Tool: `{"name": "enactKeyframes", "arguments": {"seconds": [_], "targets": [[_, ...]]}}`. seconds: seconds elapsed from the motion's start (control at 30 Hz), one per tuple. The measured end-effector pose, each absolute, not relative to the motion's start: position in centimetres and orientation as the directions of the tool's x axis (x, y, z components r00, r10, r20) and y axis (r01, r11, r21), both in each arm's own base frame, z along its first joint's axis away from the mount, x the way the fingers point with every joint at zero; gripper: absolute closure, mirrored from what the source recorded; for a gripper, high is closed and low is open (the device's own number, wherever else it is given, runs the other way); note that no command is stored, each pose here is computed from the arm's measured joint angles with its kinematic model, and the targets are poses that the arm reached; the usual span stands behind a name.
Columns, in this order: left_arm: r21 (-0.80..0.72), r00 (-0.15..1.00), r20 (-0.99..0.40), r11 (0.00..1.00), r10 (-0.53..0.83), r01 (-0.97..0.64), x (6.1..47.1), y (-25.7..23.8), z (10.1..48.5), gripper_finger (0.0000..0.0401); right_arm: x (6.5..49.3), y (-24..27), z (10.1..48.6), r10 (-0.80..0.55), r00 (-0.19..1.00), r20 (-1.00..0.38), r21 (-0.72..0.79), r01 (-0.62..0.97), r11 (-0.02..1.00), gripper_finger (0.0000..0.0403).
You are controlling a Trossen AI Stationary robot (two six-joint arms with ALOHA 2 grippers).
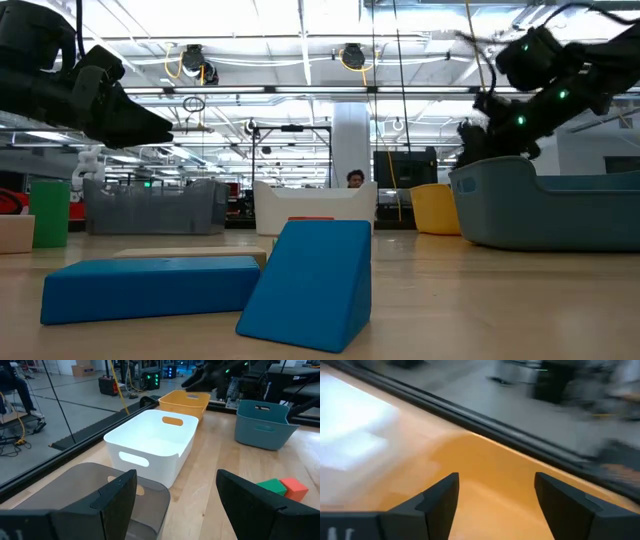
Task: Sort & place blocks by color
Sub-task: Put the bottom right orange block into the blue bin
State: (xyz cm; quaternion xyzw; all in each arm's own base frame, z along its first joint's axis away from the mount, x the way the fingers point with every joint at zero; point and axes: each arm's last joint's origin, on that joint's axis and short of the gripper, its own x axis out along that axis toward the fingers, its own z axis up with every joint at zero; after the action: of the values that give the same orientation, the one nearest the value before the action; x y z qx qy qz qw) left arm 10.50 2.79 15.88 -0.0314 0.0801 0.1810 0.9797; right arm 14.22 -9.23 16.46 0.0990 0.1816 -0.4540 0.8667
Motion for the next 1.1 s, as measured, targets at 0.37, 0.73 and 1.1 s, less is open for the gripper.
{"name": "enactKeyframes", "arguments": {"seconds": [0.37, 0.73, 1.1], "targets": [[-0.033, 0.922, -0.168, 0.933, 0.350, -0.360, 10.5, 2.8, 15.9, 0.0128, 16.4, -3.3, 21.0, -0.194, 0.969, -0.150, 0.512, 0.244, 0.824, 0.0165], [-0.033, 0.922, -0.168, 0.933, 0.350, -0.360, 10.5, 2.8, 15.9, 0.0128, 17.0, 6.2, 20.9, 0.100, 0.991, -0.088, 0.464, -0.048, 0.884, 0.0165], [-0.033, 0.922, -0.168, 0.933, 0.350, -0.360, 10.5, 2.8, 15.9, 0.0128, 18.1, 13.7, 18.5, 0.313, 0.939, -0.146, 0.480, -0.210, 0.852, 0.0165]]}}
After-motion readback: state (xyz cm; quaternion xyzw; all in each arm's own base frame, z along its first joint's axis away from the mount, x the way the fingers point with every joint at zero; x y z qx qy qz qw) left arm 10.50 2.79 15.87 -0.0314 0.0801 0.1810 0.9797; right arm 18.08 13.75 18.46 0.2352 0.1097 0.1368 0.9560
